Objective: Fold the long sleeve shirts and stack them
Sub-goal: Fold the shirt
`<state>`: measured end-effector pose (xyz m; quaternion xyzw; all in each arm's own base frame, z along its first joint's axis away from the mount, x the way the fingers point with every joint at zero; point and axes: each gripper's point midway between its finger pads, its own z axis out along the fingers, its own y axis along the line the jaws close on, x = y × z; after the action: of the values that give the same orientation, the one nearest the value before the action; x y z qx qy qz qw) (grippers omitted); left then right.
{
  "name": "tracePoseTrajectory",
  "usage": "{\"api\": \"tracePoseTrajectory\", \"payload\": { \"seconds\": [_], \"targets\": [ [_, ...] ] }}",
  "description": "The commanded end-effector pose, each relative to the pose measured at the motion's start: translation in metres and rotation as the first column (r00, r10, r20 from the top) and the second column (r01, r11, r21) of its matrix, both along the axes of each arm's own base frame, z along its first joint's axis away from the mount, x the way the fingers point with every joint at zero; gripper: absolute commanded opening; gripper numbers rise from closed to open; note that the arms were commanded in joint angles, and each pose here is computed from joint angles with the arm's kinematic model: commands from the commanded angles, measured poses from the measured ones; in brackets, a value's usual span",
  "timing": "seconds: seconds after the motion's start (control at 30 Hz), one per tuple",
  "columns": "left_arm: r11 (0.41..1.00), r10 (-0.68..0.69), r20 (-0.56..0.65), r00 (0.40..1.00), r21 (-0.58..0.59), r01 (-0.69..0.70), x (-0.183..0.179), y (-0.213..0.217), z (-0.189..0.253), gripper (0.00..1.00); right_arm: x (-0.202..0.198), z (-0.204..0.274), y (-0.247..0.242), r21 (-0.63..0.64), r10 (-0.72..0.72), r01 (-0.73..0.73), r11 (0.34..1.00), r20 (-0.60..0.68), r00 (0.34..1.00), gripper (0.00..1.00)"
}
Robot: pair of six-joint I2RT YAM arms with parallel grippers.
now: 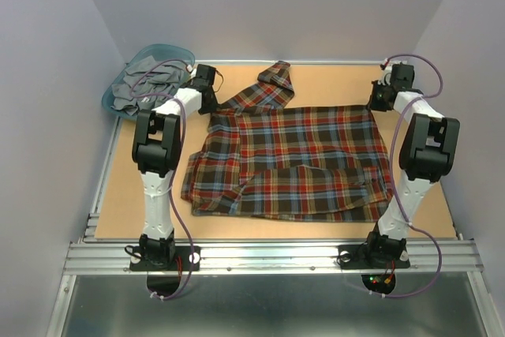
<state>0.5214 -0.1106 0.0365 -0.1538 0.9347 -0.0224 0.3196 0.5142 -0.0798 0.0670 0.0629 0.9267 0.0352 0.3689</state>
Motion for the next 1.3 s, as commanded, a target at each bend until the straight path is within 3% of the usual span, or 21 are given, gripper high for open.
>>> {"api": "tracePoseTrajectory", "payload": {
  "seconds": [0.0, 0.27, 0.67, 1.27],
  "targets": [
    [0.999, 0.035, 0.17, 0.985, 0.027, -0.04, 0.009, 0.022, 0.077, 0.0, 0.013, 0.073, -0.012, -0.048, -0.034, 0.043, 0.998, 0.165, 0.986, 0.01],
    [1.0, 0.018, 0.231, 0.973, 0.018, -0.023, -0.003, 0.023, 0.105, 0.0, -0.014, 0.067, -0.009, -0.02, -0.1, 0.103, 0.994, 0.135, 0.986, 0.01],
    [0.998, 0.027, 0.209, 0.978, 0.051, -0.038, -0.038, 0.037, 0.103, 0.0, -0.057, 0.063, 0.0, 0.058, -0.208, 0.202, 0.978, 0.112, 0.972, 0.01],
    [0.998, -0.002, 0.156, 0.988, 0.059, -0.007, -0.094, 0.043, 0.093, 0.0, -0.11, 0.072, -0.011, 0.041, -0.367, 0.365, 0.93, 0.137, 0.92, 0.01]
  ]
}}
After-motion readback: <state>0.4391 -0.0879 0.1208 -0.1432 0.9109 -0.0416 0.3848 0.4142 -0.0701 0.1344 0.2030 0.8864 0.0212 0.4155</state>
